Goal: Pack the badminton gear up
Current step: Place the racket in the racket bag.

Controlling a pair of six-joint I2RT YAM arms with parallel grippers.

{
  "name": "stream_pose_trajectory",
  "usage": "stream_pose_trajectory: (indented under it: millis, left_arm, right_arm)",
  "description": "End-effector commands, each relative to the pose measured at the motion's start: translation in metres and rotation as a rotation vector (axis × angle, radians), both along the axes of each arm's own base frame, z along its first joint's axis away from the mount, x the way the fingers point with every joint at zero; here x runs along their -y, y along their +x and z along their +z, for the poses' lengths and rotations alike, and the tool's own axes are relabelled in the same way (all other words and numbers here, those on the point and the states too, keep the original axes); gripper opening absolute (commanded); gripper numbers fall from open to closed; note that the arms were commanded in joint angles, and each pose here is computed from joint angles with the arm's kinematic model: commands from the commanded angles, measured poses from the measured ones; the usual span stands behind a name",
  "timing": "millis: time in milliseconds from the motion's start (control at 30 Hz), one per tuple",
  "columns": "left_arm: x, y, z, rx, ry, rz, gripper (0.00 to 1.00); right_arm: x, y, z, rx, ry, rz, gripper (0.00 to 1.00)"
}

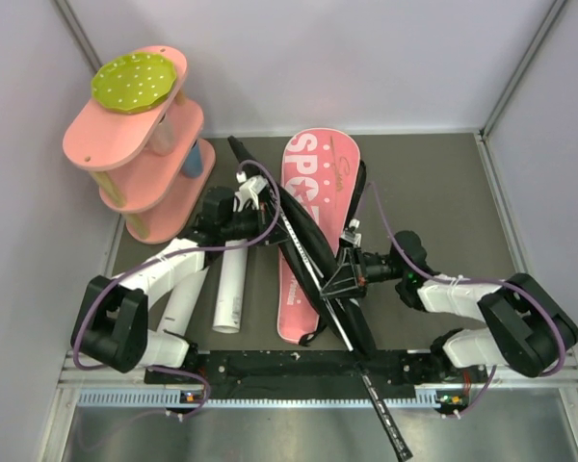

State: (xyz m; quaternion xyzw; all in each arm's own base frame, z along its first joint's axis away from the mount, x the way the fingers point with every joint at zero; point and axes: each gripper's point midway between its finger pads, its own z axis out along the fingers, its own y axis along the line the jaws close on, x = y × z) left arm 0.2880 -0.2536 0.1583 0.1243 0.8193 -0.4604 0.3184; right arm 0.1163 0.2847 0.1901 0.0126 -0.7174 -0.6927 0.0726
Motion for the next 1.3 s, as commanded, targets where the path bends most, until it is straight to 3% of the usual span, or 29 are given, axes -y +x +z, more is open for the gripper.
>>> stream_pose_trajectory:
  millis: [0,100,167,200,433,733,967,1267]
  left_arm:
    - [-0.004,-0.005,0.006,0.032,0.022,-0.006,0.0]
    - [-0.004,-0.004,0.01,0.045,0.022,-0.002,0.0]
    - [-0.004,-0.003,0.012,0.052,0.021,0.001,0.0]
    - [-0.004,-0.003,0.015,0.056,0.016,0.003,0.0]
    - [-0.005,-0.001,0.019,0.071,0.022,0.009,0.0]
    - [-0.003,-0.002,0.02,0.063,0.005,0.007,0.0]
    - [0.001,0.0,0.031,0.08,-0.033,-0.001,0.0]
    - [0.016,-0.001,0.042,0.073,-0.076,-0.04,0.0]
  right_arm:
    - [-0.007,0.017,-0.001,0.078,-0.039,-0.045,0.0]
    - [0.001,0.016,-0.018,0.188,-0.224,-0.05,0.0]
    - [0.005,0.028,0.001,0.374,-0.277,-0.058,0.0]
    - [0.011,0.025,-0.002,0.35,-0.338,-0.065,0.0]
    - [0.02,0.017,0.017,0.402,-0.317,-0.074,0.0]
    - [0.015,0.03,-0.01,0.341,-0.376,-0.079,0.0]
    - [-0.002,0.068,-0.02,0.273,-0.444,-0.131,0.0]
    - [-0.052,0.147,0.002,0.347,-0.447,-0.265,0.0]
